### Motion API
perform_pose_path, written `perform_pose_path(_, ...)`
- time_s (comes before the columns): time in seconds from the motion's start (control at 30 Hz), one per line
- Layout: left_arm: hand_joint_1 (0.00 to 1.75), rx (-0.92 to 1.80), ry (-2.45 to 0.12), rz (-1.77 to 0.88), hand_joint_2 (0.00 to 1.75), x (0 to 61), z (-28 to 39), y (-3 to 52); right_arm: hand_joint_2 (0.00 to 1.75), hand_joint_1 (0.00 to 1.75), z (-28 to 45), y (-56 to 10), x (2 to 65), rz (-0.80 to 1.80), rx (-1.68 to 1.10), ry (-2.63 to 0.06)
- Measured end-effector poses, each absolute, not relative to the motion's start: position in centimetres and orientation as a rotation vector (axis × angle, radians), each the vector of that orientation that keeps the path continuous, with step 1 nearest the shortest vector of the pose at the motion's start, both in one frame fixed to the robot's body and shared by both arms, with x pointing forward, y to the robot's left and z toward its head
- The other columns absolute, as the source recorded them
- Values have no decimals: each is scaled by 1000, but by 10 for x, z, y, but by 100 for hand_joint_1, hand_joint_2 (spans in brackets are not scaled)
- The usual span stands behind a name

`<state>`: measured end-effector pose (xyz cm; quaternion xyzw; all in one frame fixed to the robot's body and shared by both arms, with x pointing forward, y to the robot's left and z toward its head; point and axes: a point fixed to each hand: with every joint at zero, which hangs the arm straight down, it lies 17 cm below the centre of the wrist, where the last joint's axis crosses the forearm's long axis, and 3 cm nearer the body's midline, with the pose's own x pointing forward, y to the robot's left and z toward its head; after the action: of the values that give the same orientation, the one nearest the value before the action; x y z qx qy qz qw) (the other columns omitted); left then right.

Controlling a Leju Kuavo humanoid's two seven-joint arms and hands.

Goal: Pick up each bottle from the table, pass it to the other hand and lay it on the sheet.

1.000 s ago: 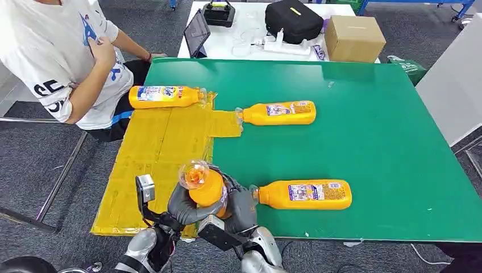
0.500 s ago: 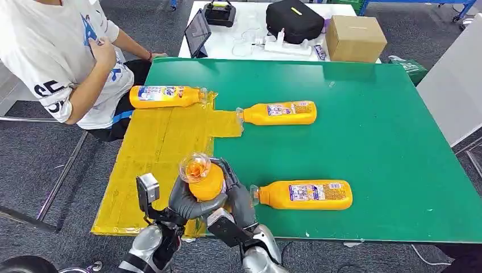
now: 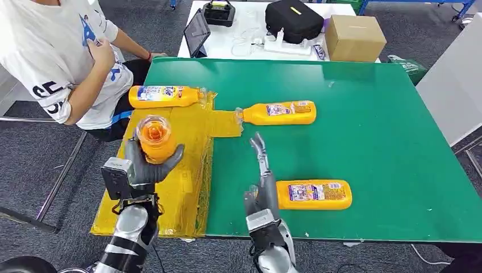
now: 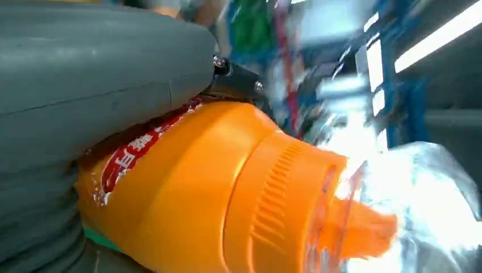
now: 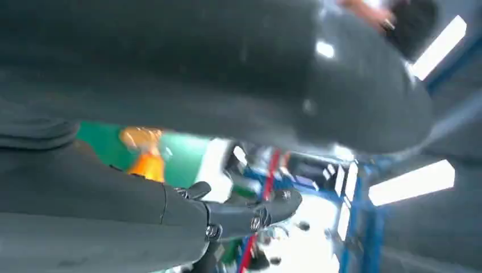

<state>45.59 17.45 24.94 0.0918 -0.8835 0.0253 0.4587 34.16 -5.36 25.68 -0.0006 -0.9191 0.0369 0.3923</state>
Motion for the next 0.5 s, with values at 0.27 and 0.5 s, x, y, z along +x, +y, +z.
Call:
perform_pose_path(0.27,175,751,-2184,-405,175,485,259,165,0,0,320,-111,324,-147,-244,-2490)
perform_pose_path(0.5,175,900,-1986,-986,175,524,191,133,0,0,344,-125,314,-206,-257,-2548)
